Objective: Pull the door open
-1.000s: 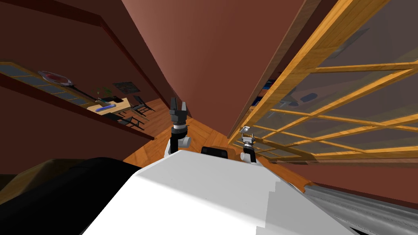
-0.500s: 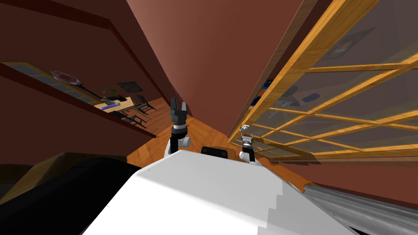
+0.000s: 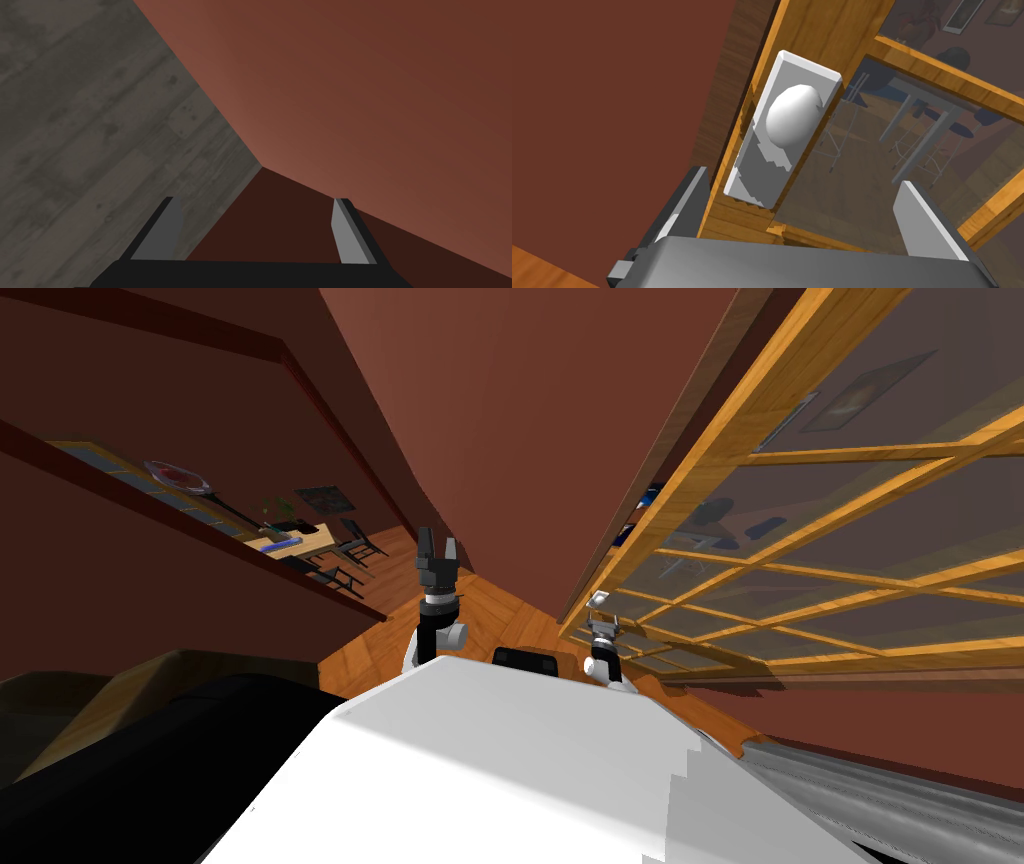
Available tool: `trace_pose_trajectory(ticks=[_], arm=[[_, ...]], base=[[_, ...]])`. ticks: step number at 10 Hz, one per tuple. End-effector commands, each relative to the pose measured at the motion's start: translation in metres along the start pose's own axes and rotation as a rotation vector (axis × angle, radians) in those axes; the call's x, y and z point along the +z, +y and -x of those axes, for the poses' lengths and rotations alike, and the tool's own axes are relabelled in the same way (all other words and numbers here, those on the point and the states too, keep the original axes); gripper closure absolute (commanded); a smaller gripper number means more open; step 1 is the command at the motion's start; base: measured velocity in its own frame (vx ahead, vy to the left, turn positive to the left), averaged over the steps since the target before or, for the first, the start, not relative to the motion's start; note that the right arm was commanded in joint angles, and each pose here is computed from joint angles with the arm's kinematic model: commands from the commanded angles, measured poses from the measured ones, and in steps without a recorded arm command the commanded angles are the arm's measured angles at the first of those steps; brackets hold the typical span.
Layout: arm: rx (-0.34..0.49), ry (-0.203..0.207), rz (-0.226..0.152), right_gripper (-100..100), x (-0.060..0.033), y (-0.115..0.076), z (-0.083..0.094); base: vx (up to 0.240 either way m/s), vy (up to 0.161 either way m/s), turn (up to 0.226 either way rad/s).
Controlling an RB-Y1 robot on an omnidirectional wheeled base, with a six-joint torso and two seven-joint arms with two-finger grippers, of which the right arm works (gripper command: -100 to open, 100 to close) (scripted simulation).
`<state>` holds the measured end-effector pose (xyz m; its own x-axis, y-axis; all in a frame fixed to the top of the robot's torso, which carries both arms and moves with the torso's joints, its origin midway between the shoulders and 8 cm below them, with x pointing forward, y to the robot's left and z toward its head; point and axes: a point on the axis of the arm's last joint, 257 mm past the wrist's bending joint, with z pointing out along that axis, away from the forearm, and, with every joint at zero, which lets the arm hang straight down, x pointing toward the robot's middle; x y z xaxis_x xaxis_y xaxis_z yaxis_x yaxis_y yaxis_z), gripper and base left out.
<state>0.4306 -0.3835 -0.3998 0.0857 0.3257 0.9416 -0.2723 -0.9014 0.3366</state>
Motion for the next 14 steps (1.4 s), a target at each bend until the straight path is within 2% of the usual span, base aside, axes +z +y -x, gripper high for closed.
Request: trace_pose_trajectory(ticks=[1, 3, 4, 6, 7, 12, 13, 14], arm=[[0.035, -0.001, 0.001, -100, 0.0005, -0.001, 0.0], [0.126, -0.005, 0.004, -100, 0.0019, -0.006, -0.002], [0.136, -0.005, 0.004, -100, 0.0019, -0.006, -0.002], [0.22, -0.008, 0.006, -100, 0.0031, -0.01, -0.003], [0.227, -0.008, 0.006, -100, 0.0031, -0.01, -0.003], [0.377, -0.013, 0.01, -100, 0.0049, -0.017, -0.006], [0.359, -0.012, 0.009, -100, 0.0047, -0.016, -0.006], [0.364, -0.016, 0.025, -100, 0.0024, 0.0, 0.001]], base=[[-0.045, -0.01, 0.023], [-0.066, -0.013, 0.045], [-0.057, -0.013, 0.014], [-0.057, -0.018, 0.03], [-0.049, -0.011, 0.019], [-0.046, -0.014, 0.024], [-0.013, -0.007, 0.005], [0.097, 0.021, 0.107]])
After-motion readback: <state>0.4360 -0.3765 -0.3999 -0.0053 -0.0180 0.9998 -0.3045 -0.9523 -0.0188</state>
